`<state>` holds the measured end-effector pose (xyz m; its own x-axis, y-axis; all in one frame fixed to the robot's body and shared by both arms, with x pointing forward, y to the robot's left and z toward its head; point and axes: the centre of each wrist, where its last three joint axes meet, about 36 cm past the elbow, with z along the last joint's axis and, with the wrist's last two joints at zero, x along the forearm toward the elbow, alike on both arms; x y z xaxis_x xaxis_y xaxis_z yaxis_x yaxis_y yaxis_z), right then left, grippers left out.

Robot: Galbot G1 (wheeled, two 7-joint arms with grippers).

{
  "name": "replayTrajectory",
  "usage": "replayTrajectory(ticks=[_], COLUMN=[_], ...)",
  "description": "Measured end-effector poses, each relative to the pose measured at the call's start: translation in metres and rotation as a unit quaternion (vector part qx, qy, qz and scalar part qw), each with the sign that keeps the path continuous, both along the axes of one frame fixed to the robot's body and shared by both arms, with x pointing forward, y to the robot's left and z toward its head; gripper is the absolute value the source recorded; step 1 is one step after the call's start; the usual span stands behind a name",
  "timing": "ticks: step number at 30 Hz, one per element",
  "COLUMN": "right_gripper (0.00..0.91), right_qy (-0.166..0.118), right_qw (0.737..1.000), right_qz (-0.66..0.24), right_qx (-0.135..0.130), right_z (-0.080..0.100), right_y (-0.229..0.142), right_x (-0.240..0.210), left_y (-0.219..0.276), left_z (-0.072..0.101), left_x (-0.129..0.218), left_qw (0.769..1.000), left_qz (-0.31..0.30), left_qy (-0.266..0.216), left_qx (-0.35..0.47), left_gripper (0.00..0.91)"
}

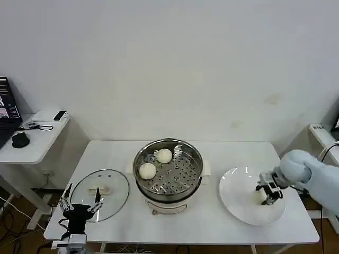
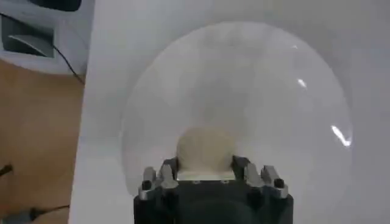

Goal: Take steamed baozi put them in steamer then cover it.

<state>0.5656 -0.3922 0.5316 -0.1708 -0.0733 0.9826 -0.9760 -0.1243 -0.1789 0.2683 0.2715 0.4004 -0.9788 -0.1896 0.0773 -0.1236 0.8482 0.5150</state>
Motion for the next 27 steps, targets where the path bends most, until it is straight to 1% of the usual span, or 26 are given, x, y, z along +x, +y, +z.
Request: replayTrajectory(ticks=[4, 8, 12, 15, 18, 21, 25, 27], right_gripper=[0.605, 0.605, 0.605, 0.605, 0.605, 0.605, 0.605, 0.605], right_qy=[-0.024, -0.049, -0.071, -0.084, -0.091, -0.097, -0.099, -0.095], right_qw=[1.0, 0.998, 0.996, 0.993, 0.99, 0.986, 0.978, 0.973], right_qz=[0.002, 0.012, 0.034, 0.058, 0.086, 0.115, 0.161, 0.187], right_qx=[0.015, 0.031, 0.049, 0.057, 0.065, 0.073, 0.086, 0.091], right_z=[0.031, 0.062, 0.093, 0.112, 0.125, 0.133, 0.135, 0.133], right_y=[0.009, 0.027, 0.055, 0.082, 0.113, 0.145, 0.192, 0.216], right_x=[0.016, 0.031, 0.046, 0.055, 0.061, 0.066, 0.069, 0.069], left_y=[0.001, 0.001, 0.003, 0.004, 0.004, 0.004, 0.004, 0.004], left_z=[0.001, 0.004, 0.005, 0.005, 0.006, 0.006, 0.005, 0.005], left_x=[0.0, 0.0, -0.001, -0.001, -0.001, -0.001, -0.001, -0.002], left_qw=[1.0, 1.0, 1.0, 1.0, 1.0, 1.0, 1.0, 1.0], left_qz=[0.001, 0.002, 0.003, 0.005, 0.007, 0.009, 0.01, 0.011], left_qy=[-0.002, -0.005, -0.005, -0.005, -0.007, -0.008, -0.007, -0.006], left_qx=[0.001, 0.001, 0.003, 0.004, 0.003, 0.002, 0.002, 0.002], left_gripper=[0.907, 0.907, 0.907, 0.907, 0.907, 0.907, 0.907, 0.907])
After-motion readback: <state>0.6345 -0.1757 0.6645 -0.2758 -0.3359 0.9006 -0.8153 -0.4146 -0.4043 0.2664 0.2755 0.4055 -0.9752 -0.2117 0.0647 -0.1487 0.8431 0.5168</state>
